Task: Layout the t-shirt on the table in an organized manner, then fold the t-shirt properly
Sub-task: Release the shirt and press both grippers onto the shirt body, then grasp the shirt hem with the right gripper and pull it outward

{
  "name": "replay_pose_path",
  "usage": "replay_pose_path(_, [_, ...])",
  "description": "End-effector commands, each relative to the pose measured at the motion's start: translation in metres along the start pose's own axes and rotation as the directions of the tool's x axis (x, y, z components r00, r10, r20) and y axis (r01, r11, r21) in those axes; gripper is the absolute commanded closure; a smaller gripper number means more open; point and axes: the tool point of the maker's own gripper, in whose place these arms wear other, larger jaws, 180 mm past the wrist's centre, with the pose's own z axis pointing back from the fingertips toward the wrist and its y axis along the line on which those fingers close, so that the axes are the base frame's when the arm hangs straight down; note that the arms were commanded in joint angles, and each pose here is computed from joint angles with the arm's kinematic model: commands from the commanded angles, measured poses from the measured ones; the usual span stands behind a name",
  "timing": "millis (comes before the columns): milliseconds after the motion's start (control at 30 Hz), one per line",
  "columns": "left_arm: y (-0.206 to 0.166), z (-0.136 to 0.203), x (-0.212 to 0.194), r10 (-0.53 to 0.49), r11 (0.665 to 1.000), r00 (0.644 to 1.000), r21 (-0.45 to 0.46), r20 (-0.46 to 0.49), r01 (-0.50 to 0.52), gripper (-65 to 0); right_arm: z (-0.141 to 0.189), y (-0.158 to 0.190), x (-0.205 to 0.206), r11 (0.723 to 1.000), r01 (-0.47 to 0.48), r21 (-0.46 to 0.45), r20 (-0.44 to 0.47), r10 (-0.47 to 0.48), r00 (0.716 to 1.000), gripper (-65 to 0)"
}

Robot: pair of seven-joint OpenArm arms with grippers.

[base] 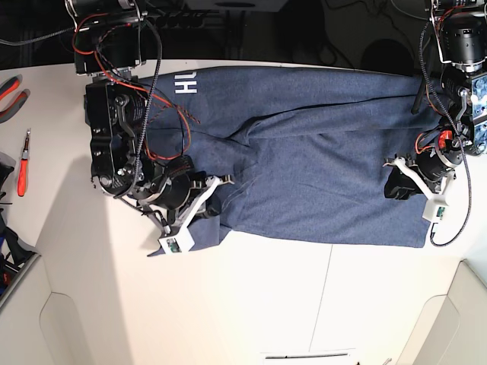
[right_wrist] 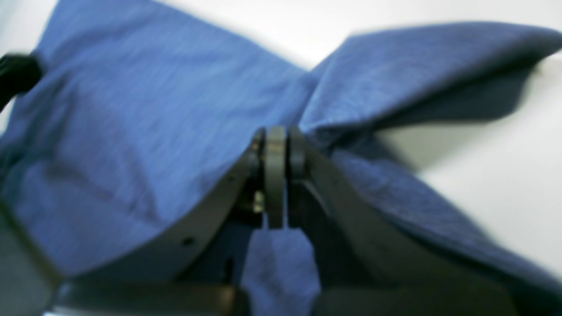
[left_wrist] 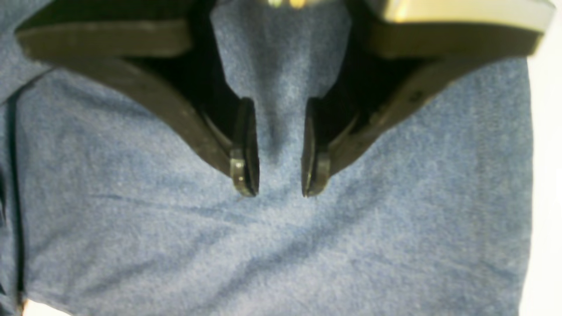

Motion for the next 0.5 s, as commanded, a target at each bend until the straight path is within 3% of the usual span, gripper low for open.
replay_pose_path(0, [0.005,0.003,0.021,-0.013,1.000,0.999,0.004,0.053,0.013,-20.2,0.003,0.008,0.011,0.999,-0.004,0.033,0.042,0.002,0.999,0.0])
replay_pose_path(267, [0.005,0.003,0.021,-0.013,1.000,0.998,0.004,0.053,0.013,-20.2,0.007,0.041,-0.049,0.975,0.120,0.187,-0.089,-0.105,0.990,0.0])
replay_pose_path(467, [0.005,0.003,0.021,-0.013,1.000,0.999,0.004,0.053,0.013,-20.2,0.010,0.055,-0.052,0.950,0.177,0.259,-0.110,-0.153,0.982,0.0])
